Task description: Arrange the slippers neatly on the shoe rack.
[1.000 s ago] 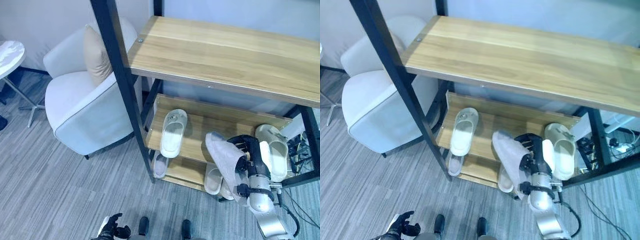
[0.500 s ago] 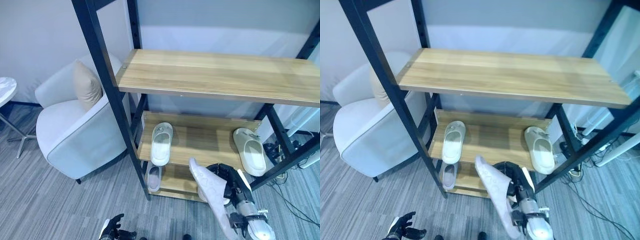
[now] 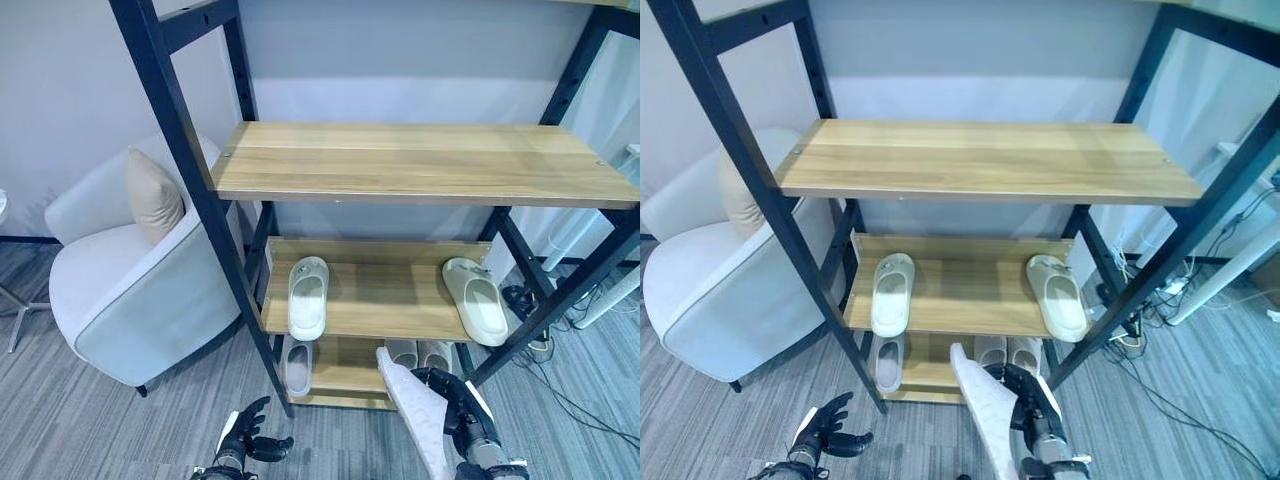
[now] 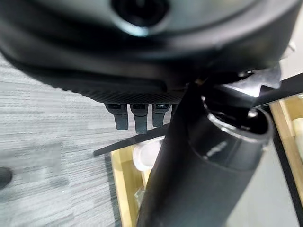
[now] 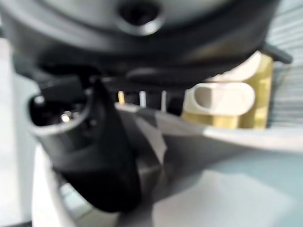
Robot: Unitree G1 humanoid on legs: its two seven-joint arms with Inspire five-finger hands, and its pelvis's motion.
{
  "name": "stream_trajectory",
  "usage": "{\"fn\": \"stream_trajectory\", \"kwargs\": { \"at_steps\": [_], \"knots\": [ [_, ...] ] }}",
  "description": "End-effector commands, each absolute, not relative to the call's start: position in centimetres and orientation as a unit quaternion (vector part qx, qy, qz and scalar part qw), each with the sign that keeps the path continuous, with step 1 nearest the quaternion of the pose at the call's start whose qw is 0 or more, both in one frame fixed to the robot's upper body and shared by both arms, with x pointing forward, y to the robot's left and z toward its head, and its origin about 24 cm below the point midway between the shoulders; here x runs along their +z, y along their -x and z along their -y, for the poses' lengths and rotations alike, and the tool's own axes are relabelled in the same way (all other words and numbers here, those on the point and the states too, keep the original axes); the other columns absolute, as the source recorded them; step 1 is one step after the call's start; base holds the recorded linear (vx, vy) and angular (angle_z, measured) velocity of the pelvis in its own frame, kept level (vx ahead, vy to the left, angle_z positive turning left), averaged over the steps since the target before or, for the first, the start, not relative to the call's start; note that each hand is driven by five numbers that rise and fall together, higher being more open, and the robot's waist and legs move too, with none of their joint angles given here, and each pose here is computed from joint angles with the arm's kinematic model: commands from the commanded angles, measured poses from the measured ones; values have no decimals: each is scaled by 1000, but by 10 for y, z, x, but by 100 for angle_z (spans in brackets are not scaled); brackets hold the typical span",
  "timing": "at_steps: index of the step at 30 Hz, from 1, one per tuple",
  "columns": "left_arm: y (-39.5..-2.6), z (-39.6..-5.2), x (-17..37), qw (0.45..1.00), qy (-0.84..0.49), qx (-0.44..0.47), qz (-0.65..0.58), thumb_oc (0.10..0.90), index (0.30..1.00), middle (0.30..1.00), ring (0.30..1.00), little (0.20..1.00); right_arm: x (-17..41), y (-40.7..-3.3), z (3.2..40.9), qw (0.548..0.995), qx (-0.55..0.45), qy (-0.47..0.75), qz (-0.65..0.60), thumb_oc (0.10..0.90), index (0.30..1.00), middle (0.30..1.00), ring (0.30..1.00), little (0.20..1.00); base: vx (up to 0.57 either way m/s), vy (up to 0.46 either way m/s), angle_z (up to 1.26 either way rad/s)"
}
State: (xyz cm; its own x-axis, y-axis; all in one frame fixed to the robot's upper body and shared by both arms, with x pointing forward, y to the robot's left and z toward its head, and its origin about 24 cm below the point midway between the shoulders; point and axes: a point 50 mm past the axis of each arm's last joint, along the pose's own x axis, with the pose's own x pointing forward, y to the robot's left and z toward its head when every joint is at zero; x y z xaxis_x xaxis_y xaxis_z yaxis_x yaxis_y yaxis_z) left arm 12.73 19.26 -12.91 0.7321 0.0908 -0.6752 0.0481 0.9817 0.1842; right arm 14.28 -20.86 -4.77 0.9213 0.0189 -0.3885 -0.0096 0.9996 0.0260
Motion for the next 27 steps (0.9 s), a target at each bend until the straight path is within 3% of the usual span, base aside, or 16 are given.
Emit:
{"fn": "stream_trajectory", "kwargs": {
  "at_steps": [1, 6, 9, 13, 23, 27],
  "knots": [
    [-183, -219, -93, 962, -102, 72, -243, 800, 900, 900, 900, 900, 4, -197, 199, 997, 23, -52, -43, 400, 300, 300, 300, 300, -385, -108, -70],
    [-196, -245, -67, 969, -74, 159, -174, 800, 900, 900, 900, 900, -2, -199, 192, 992, 3, -116, -52, 400, 300, 300, 300, 300, -98, -87, -54],
    [-230, -255, -29, 974, -48, 211, -72, 800, 900, 900, 900, 900, 20, -223, 189, 999, 45, -26, -7, 400, 300, 300, 300, 300, -152, -131, 38],
    [-246, -255, -7, 971, -53, 231, -16, 800, 900, 900, 900, 900, 42, -241, 188, 998, 38, 20, 50, 400, 300, 300, 300, 300, -65, -31, 36],
    [-280, -281, 71, 915, 15, 376, 143, 800, 900, 900, 900, 900, 202, -312, 150, 937, -22, -10, 349, 400, 300, 300, 300, 300, -77, 5, -1],
    [-276, -288, 88, 895, 41, 406, 180, 800, 900, 900, 900, 900, 243, -325, 141, 915, -45, 19, 401, 400, 300, 300, 300, 300, 34, -33, 5]
  ]
}}
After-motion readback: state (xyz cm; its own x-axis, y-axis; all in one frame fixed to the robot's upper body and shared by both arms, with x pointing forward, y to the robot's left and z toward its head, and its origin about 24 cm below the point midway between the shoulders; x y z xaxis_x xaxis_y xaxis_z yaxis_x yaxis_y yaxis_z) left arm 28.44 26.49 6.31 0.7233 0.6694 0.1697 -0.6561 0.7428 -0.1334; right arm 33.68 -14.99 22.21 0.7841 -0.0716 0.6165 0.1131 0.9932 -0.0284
